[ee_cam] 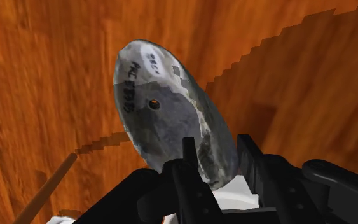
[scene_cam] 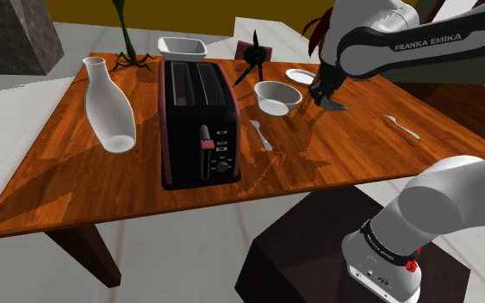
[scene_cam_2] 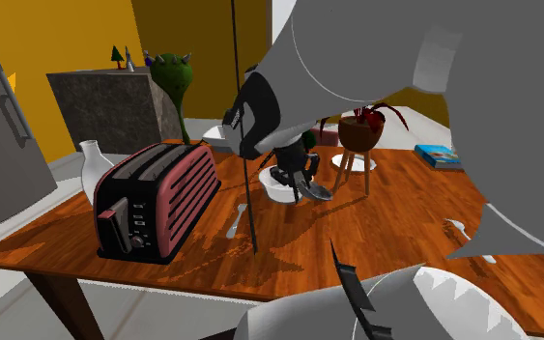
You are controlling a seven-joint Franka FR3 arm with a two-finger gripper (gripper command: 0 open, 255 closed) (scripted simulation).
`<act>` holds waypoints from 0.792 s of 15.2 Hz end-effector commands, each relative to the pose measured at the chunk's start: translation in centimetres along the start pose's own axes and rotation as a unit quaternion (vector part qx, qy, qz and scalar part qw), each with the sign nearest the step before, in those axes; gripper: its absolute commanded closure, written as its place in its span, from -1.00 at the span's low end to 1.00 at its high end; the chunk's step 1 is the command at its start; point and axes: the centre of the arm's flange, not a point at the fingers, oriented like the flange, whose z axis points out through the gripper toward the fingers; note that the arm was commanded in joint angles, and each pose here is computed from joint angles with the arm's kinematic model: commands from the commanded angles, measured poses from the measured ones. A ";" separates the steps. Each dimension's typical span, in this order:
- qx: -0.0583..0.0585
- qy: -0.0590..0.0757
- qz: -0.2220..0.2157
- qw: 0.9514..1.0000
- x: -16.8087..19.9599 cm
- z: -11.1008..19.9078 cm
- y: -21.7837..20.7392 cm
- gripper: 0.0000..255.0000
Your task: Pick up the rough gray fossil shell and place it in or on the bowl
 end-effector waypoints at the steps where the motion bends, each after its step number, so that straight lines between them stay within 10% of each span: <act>1: 0.000 0.000 0.000 1.000 0.1 -0.9 0.3 1.00; 12: 0.000 0.000 0.000 1.000 10.7 -1.8 -1.3 1.00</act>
